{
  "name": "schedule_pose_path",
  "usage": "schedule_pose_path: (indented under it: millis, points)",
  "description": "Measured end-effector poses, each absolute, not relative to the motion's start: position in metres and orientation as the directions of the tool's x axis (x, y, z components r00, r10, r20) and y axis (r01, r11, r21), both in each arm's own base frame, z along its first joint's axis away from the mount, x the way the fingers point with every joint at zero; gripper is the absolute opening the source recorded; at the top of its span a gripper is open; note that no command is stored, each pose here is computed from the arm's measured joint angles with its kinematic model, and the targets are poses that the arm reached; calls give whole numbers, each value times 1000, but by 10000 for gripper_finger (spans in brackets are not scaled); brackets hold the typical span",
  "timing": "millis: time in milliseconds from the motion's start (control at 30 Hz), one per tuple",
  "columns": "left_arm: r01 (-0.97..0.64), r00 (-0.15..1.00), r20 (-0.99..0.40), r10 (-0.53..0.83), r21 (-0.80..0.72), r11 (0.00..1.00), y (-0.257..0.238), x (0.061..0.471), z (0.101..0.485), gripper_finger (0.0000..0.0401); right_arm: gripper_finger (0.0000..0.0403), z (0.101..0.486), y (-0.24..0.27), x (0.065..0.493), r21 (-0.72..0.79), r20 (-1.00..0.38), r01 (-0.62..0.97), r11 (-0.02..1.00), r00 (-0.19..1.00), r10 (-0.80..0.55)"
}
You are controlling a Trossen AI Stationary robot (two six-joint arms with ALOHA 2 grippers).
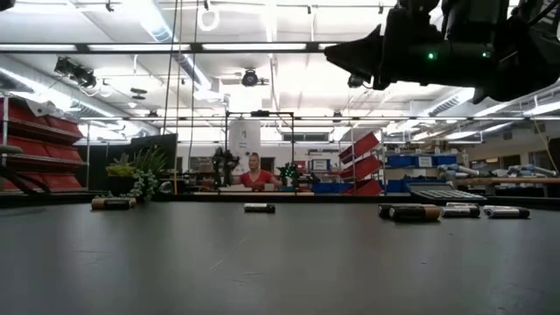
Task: Sort batteries
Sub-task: Put the silver battery into the green bin
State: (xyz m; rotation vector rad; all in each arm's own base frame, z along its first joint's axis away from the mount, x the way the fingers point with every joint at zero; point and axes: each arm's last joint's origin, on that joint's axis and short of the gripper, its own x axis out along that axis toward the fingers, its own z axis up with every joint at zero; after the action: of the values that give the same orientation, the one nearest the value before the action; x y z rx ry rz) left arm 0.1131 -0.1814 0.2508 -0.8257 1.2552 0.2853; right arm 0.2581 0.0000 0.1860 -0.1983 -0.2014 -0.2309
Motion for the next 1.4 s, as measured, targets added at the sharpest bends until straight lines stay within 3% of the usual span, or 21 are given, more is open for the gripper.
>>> schedule_pose_path:
  millis: [433,733,900,1033,1200,1400]
  points:
    - [-663,308,-899,-310,-437,608,-206,88,187,42,151,188,1,258,-62,242,221,973,949,-200]
    - [-678,308,-903,-299,-428,597,-204,89,185,105,151,187,7,258,-58,226,198,978,957,-180]
    - [-697,300,-898,-323,-437,568,-201,93,188,111,151,180,7,259,-50,163,192,980,970,-181]
    - [-668,358,-862,-360,-506,546,-198,102,209,110,151,171,5,260,-10,68,191,982,979,-190]
    - [-605,466,-850,-246,-510,611,-178,118,239,109,151,158,6,260,36,-63,213,976,975,-211]
    - [-538,552,-834,19,-339,772,-143,146,255,109,151,146,19,257,58,-179,247,967,956,-233]
